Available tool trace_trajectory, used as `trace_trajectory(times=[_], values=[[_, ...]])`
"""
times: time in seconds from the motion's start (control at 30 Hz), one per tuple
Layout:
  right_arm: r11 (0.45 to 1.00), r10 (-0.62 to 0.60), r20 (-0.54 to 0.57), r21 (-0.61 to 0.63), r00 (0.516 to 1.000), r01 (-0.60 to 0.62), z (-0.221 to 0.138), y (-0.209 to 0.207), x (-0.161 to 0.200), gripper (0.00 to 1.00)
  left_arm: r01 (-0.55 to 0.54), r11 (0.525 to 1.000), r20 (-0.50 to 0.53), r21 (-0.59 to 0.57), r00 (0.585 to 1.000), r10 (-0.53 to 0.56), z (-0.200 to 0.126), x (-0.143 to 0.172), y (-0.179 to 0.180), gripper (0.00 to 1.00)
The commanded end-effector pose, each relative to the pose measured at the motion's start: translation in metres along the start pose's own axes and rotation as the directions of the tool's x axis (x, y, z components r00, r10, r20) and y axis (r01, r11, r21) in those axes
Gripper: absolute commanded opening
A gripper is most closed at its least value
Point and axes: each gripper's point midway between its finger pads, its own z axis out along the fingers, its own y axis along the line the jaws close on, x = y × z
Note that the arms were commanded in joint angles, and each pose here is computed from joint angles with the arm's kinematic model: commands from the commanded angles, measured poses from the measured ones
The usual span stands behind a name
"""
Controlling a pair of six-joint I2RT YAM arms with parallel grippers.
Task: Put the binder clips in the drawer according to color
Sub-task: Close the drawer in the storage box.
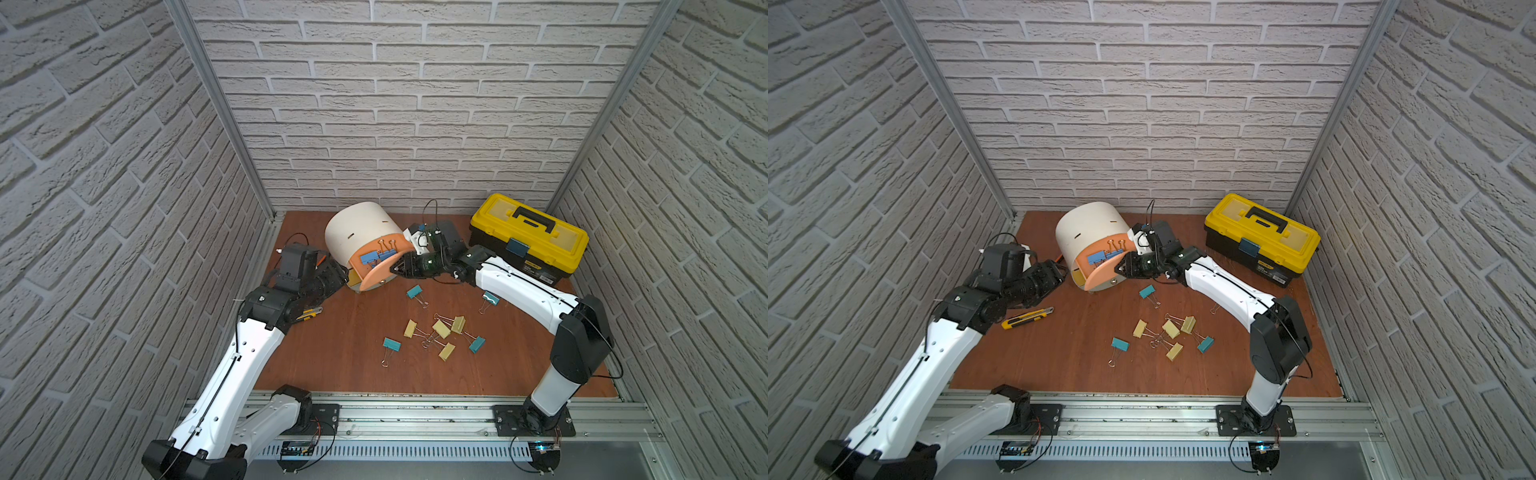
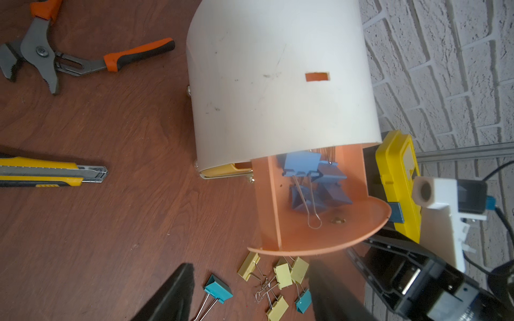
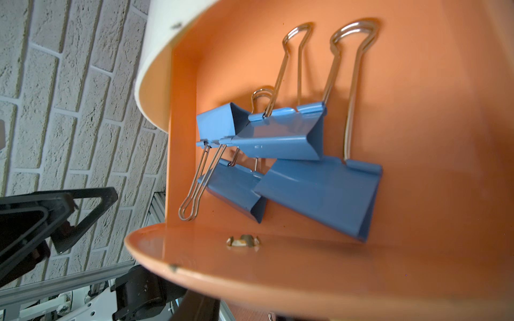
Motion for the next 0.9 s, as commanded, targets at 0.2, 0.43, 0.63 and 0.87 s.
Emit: trace_trajectory(times=[0.2, 0.43, 0.63, 0.87], values=[[1.0, -0.017, 0.078, -0.015, 0.997, 0.019, 0.011, 0.009, -0.043, 0.3, -0.007, 1.0, 0.003, -0.001, 1.0, 0.007, -0.004, 0.002, 0.007, 0.7], [0.999, 0.016, 0.087, -0.035, 0.996, -0.013, 0.025, 0.008, -0.059, 0.3, 0.008, 1.0, 0.0, -0.007, 1.0, -0.008, -0.003, 0.004, 0.013, 0.7], [0.996, 0.053, 0.103, -0.076, 0.993, -0.045, 0.037, 0.012, -0.07, 0.3, 0.017, 1.0, 0.002, -0.006, 1.0, -0.017, -0.003, 0.002, 0.014, 0.7], [0.994, 0.085, 0.105, -0.085, 0.991, -0.076, 0.048, 0.007, -0.072, 0.3, 0.023, 1.0, 0.004, -0.007, 1.0, -0.023, -0.003, 0.0, 0.015, 0.7]])
